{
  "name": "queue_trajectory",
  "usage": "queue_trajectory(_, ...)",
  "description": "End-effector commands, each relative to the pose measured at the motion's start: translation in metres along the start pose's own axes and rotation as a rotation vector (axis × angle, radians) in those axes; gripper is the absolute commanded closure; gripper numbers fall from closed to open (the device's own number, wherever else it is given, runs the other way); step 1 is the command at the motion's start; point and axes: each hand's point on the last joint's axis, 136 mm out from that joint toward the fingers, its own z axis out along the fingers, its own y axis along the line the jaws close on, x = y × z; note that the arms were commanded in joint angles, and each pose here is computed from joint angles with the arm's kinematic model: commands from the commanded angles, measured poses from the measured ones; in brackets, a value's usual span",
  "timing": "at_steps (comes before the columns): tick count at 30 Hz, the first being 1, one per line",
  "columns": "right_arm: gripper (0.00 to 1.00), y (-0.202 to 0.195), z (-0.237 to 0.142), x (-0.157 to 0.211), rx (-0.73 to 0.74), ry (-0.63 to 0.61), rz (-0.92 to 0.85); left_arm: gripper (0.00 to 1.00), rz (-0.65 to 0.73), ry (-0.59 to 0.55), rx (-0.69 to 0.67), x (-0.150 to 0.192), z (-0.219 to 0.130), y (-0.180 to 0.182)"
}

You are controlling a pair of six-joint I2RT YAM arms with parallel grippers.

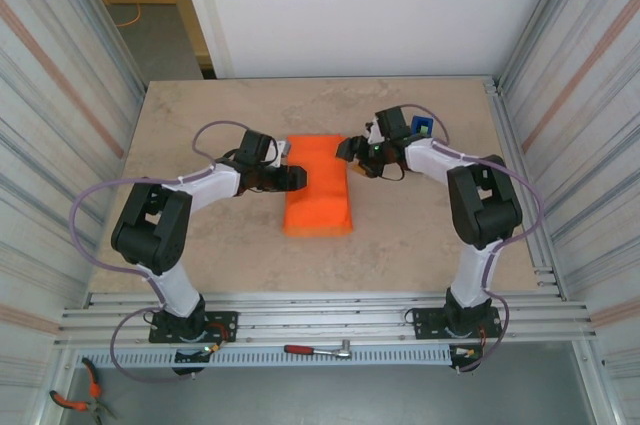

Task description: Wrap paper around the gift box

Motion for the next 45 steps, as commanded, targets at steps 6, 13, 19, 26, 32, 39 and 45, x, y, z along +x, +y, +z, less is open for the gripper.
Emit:
queue_trajectory(6, 0.32, -0.008, -0.100, -0.048, -0.041, -0.157, 0.021, 0.36, -0.035, 0.189, -0.149, 0.060, 0.016, 0.037)
queue_trajectory(13, 0.39, -0.063, -0.154, -0.082, -0.063, -0.256, 0.137, 0.37, -0.028, 0.185, -0.147, 0.057, 0.018, 0.036)
queue_trajectory(19, 0.48, -0.099, -0.163, -0.091, -0.092, -0.270, 0.215, 0.37, -0.027, 0.186, -0.146, 0.058, 0.018, 0.036)
queue_trajectory(26, 0.57, -0.119, -0.158, -0.098, -0.109, -0.267, 0.258, 0.37, -0.027, 0.184, -0.143, 0.058, 0.018, 0.036)
queue_trajectory(32, 0.60, -0.133, -0.146, -0.100, -0.088, -0.247, 0.281, 0.38, -0.025, 0.184, -0.141, 0.057, 0.018, 0.035)
queue_trajectory(39, 0.63, -0.143, -0.135, -0.099, -0.075, -0.220, 0.292, 0.38, -0.025, 0.185, -0.142, 0.058, 0.018, 0.035)
queue_trajectory(45, 0.64, -0.143, -0.125, -0.097, -0.070, -0.192, 0.281, 0.38, -0.025, 0.186, -0.141, 0.058, 0.019, 0.035)
